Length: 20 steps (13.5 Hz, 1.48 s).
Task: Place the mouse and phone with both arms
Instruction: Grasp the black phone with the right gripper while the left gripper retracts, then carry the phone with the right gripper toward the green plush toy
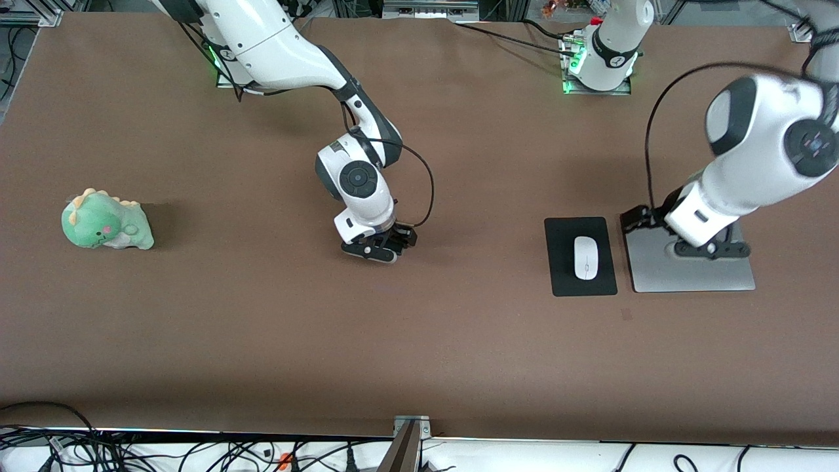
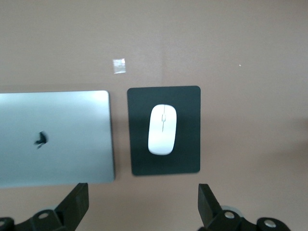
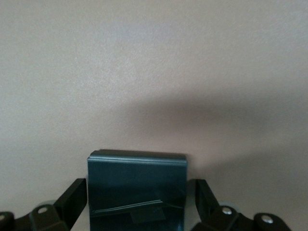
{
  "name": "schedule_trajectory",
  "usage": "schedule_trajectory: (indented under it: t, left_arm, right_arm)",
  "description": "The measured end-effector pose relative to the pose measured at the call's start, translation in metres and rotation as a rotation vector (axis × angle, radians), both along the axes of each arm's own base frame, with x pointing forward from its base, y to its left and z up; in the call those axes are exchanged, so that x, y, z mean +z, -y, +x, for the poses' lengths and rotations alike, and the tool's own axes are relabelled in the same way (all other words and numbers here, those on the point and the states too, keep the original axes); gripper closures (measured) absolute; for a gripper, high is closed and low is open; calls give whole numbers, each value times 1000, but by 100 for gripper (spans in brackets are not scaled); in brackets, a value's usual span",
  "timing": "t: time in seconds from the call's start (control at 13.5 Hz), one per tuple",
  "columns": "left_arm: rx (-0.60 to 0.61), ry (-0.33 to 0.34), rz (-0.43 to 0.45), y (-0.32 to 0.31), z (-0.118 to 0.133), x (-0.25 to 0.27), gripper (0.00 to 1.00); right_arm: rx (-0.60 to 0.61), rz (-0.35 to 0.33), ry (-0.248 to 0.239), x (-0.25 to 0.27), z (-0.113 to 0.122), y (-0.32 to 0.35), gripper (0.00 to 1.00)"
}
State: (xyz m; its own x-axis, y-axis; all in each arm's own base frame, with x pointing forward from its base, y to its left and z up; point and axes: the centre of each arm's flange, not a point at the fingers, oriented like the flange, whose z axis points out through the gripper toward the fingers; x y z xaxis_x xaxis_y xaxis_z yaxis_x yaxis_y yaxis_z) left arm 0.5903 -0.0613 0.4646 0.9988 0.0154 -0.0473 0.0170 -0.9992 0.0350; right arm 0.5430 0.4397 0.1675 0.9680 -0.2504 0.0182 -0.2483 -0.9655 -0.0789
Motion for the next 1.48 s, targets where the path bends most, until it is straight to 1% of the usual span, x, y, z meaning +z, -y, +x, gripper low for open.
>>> schedule_trajectory:
  t: [0.15,0.3,0.37,0.44,0.59,0.67,0.74,0.81,0.96,1.11,1.33,1.48]
  left_arm:
    - [2,17,24,0,-18,41,0]
    - [8,21,37,-2,-29,70,0]
    - [14,17,39,-4,-30,89,0]
    - [27,30,37,-11,-29,112,0]
    - [71,79,33,-36,-27,152,0]
    - [83,91,32,-43,-26,161,0]
    - [78,89,31,-41,-26,164,0]
    - [63,79,30,-32,-26,162,0]
    - [33,68,28,-14,-27,160,0]
    - [28,66,27,-11,-28,160,0]
    - [28,59,28,-11,-29,160,0]
    - [28,41,31,-11,-31,158,0]
  right_arm:
    - [1,-6,3,-1,0,-2,0]
    - [3,-7,3,-1,-1,-3,0]
    - [3,-13,-2,-1,-1,-3,7]
    - [3,-17,-7,1,-1,-3,17]
    - [4,-22,-12,4,0,-4,19]
    - [4,-23,-14,4,0,-4,19]
    - [4,-30,-22,4,1,-4,19]
    - [2,-46,-41,5,2,-3,19]
    - [15,-79,-79,17,15,5,19]
    - [59,-93,-98,33,37,23,19]
    - [170,-90,-105,45,73,71,19]
    - [227,-95,-132,49,92,112,19]
